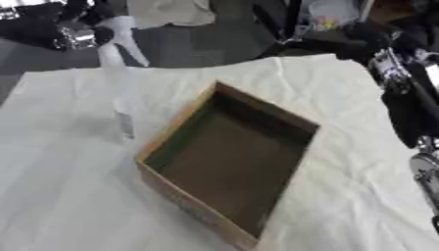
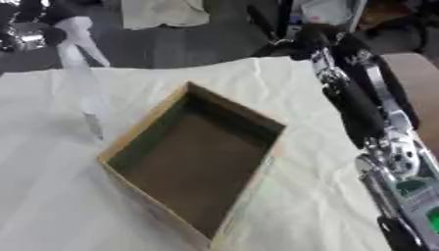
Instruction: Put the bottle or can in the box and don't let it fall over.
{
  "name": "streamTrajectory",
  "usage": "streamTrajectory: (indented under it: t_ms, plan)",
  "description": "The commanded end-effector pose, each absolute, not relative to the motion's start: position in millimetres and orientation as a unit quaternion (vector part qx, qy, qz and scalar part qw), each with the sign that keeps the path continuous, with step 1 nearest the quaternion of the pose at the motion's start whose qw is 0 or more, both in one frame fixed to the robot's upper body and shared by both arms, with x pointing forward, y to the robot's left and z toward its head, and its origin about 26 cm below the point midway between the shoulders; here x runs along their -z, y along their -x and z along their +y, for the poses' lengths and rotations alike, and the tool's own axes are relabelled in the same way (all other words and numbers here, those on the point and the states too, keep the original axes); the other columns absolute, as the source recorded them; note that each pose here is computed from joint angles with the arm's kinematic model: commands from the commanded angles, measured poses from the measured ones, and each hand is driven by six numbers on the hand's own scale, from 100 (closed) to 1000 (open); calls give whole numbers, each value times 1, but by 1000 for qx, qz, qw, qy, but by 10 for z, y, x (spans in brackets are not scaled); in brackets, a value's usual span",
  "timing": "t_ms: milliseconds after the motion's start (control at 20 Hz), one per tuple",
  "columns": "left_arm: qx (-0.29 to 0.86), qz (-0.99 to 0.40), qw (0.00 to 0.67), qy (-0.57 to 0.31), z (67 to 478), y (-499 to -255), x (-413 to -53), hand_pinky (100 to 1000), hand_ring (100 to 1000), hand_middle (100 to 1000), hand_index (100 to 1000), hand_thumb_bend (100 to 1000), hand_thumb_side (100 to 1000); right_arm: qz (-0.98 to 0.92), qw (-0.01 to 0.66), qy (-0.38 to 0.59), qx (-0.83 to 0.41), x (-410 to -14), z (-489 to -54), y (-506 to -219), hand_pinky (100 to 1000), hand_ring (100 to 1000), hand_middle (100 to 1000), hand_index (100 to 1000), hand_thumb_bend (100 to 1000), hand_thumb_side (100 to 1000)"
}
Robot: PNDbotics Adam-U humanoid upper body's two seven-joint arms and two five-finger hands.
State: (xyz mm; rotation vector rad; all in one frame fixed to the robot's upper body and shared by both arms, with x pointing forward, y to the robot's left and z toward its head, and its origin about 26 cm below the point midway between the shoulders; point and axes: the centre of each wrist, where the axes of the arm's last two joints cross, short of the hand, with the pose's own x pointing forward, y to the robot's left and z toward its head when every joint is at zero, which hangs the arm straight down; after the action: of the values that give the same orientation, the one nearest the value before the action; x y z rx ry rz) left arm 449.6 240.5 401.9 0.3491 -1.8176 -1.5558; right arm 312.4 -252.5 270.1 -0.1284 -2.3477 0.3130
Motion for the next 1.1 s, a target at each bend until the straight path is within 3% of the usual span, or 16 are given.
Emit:
streamTrajectory:
  t_ms: [50, 500, 1100]
  plan:
    - [598, -706, 349, -146, 2448, -4458, -4115, 951, 834, 796, 823, 216, 585, -923, 361, 49, -122, -2783, -2532, -3074, 945, 735, 780, 806, 100, 624]
    - [596, -709, 350, -143, 2431, -4472, -4098, 896, 775, 749, 791, 100, 523, -922, 363, 48, -124, -2775, -2531, -3074, 947, 735, 780, 807, 100, 637]
    - [594, -709, 358, -132, 2413, -4489, -4065, 871, 708, 715, 746, 100, 506, -922, 364, 47, -122, -2770, -2531, -3075, 949, 736, 781, 808, 100, 649]
